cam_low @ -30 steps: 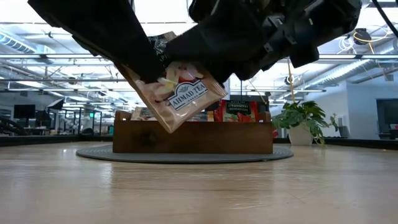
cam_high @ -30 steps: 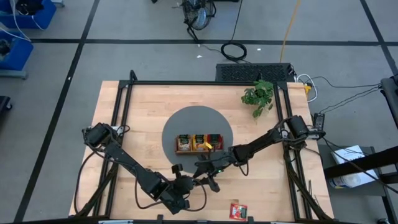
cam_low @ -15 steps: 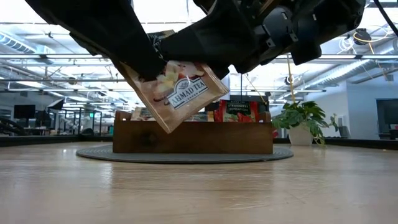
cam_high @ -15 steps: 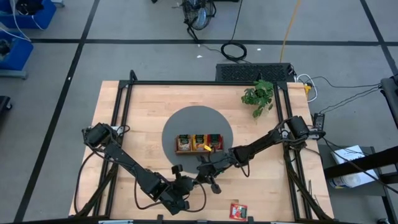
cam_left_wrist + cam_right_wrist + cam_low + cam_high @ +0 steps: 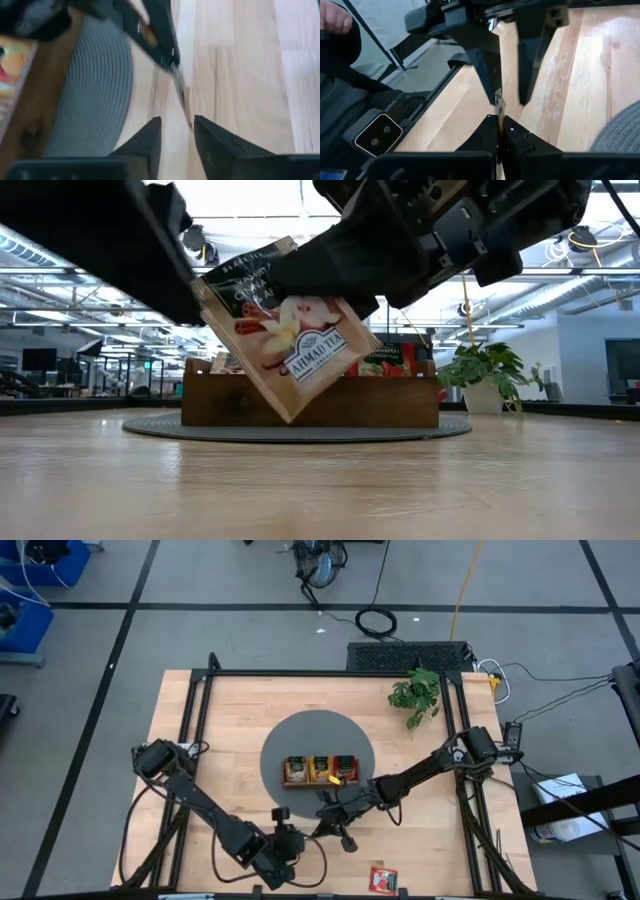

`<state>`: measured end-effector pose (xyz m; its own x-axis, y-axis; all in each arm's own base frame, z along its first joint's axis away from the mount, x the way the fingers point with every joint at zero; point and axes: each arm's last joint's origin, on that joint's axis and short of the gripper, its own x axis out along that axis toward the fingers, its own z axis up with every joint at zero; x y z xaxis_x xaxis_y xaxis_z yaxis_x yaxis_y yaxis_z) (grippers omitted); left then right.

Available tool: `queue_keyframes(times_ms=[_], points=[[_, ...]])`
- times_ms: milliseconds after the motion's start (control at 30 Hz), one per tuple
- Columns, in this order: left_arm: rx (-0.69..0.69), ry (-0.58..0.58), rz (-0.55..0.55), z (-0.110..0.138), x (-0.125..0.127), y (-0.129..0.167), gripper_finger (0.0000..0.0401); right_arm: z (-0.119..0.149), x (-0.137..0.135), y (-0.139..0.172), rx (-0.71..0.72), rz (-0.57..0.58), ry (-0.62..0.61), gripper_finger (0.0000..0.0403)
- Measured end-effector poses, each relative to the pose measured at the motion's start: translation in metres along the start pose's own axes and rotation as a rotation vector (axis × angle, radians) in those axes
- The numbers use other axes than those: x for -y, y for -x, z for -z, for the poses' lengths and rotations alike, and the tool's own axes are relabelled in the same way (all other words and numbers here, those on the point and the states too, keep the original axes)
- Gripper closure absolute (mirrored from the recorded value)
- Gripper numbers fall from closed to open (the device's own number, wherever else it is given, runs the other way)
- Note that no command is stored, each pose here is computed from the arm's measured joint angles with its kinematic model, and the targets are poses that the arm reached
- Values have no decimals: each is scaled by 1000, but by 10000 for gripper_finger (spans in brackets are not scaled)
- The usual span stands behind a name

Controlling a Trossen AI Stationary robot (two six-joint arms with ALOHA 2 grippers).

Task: Pick & Place Tea
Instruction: Put the brown tea bag into the left section of the wooden organizer

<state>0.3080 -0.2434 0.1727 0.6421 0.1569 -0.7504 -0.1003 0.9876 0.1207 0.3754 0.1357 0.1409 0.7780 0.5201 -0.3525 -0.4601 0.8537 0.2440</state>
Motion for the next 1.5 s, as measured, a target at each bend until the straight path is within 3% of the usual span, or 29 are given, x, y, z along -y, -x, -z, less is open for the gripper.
queue_keyframes(times_ms=[133,300,467,633,833,1100,1300,1500], points=[[-69,102,4,10,3,5,255,-1,2,0,6,9,21,403],[-107,209,-36,28,13,19,251,-7,7,2,58,16,50,403],[43,228,-113,51,32,44,306,-14,26,8,112,59,54,403],[227,197,-148,65,46,63,389,-25,60,25,272,209,95,403],[261,178,-150,68,49,68,381,-31,88,59,546,339,131,403],[248,196,-191,70,38,55,392,-12,102,47,526,458,91,403],[245,222,-181,73,37,50,377,10,105,34,551,450,69,403],[246,214,-175,72,38,50,395,20,111,28,552,502,69,403]])
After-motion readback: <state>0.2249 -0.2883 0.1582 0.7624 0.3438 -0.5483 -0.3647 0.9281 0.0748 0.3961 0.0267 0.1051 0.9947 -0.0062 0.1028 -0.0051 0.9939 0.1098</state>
